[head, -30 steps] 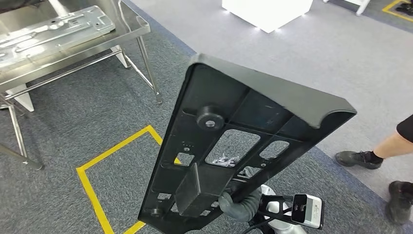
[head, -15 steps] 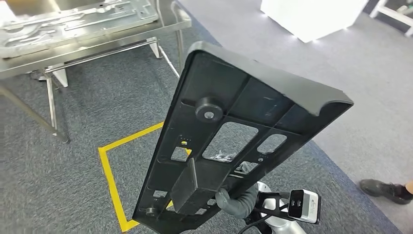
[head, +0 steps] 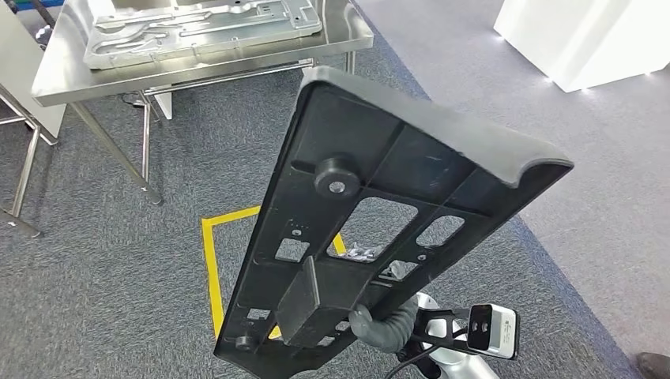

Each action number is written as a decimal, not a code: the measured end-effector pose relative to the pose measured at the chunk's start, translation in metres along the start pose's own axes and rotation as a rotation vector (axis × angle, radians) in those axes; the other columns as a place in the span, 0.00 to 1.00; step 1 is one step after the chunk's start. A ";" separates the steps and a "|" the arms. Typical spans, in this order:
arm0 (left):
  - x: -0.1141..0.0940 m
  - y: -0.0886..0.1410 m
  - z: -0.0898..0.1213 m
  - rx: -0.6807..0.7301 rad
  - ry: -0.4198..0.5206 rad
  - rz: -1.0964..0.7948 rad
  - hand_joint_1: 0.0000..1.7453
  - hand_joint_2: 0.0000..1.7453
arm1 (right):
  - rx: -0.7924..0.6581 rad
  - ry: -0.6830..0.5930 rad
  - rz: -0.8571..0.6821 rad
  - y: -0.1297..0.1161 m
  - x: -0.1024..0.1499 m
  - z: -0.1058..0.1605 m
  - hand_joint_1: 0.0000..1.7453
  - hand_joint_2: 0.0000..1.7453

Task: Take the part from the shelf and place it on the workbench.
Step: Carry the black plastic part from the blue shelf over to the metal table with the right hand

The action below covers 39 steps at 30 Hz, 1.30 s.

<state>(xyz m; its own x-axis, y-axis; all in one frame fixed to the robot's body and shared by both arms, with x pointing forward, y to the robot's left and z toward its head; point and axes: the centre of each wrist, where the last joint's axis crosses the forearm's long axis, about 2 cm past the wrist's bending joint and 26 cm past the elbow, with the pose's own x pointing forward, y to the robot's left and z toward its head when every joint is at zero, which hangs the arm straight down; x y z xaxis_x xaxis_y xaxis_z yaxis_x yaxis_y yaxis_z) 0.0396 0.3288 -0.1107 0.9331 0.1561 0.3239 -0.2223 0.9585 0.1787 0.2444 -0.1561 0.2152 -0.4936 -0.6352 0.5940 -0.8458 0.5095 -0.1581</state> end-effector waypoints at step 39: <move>0.001 0.003 -0.001 -0.096 -0.101 0.000 0.00 1.00 | -0.071 0.018 0.032 -0.004 0.010 0.020 1.00 1.00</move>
<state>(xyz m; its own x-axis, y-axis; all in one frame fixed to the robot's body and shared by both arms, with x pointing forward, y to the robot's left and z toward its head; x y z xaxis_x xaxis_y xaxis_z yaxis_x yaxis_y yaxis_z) 0.0400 0.3321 -0.1106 0.8988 0.1353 0.4171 -0.1893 0.9777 0.0908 0.2386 -0.1757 0.2058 -0.5162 -0.6074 0.6039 -0.8128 0.5697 -0.1217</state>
